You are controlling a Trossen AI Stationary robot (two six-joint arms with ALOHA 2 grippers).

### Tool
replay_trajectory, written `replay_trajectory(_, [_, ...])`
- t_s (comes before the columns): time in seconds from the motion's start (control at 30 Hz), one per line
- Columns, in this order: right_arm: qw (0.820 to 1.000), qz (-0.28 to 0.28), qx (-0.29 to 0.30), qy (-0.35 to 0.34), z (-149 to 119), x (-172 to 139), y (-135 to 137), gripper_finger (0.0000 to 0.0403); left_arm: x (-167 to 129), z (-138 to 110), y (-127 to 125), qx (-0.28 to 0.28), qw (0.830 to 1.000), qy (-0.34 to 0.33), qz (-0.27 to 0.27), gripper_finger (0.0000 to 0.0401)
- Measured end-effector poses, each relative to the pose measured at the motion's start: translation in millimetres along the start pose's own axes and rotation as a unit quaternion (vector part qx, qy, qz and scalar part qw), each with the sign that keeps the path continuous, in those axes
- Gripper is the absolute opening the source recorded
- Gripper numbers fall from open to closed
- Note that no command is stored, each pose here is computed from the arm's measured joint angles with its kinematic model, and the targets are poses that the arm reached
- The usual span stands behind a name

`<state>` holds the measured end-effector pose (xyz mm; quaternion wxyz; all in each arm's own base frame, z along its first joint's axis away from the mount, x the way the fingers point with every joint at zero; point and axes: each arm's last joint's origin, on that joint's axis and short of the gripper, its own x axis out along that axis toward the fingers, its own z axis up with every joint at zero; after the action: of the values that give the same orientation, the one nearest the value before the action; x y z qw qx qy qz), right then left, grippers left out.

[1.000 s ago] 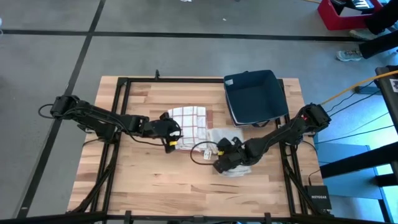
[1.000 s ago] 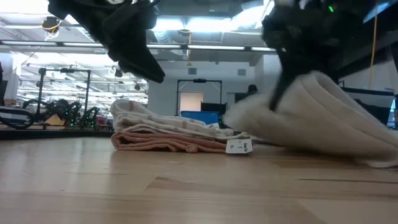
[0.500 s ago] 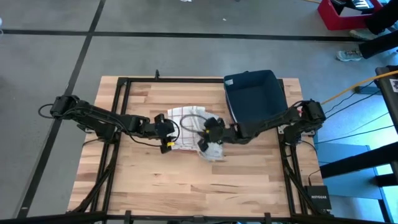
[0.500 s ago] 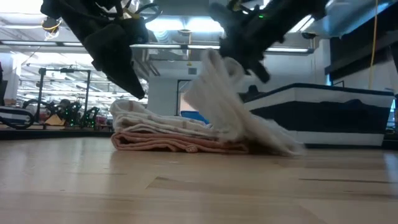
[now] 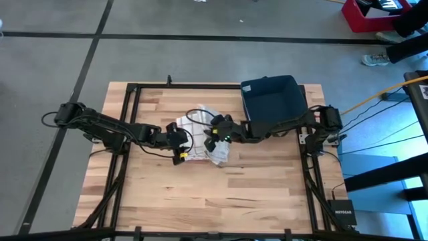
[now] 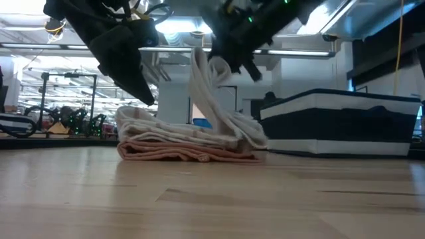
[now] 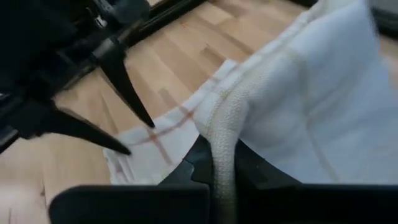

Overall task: Fold towel
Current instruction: Stack the white towel on top of the other white towel

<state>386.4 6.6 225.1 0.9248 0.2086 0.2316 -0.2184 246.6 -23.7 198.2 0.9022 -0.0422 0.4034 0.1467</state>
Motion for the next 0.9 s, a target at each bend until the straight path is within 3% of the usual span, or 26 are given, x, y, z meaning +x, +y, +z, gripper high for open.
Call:
replay_trajectory(0.17, [1.000, 0.000, -0.013, -0.007, 30, 1, 5, 0.0024, 0, 0, 0, 0.000, 1.000, 0.000, 0.000, 0.0141])
replay_trajectory(0.47, [0.999, 0.028, -0.011, 0.043, -1, 52, -1, 0.0031, -2, 0, 0, -0.005, 1.000, 0.001, -0.001, 0.0141])
replay_trajectory(0.73, [0.996, 0.086, 0.030, -0.003, -6, 73, 6, 0.0107, -36, 2, 7, -0.033, 0.999, 0.005, 0.000, 0.0141])
replay_trajectory(0.9, [0.984, 0.169, 0.030, -0.041, 0, 76, 15, 0.0166, -53, 5, 10, -0.050, 0.998, -0.027, -0.014, 0.0141])
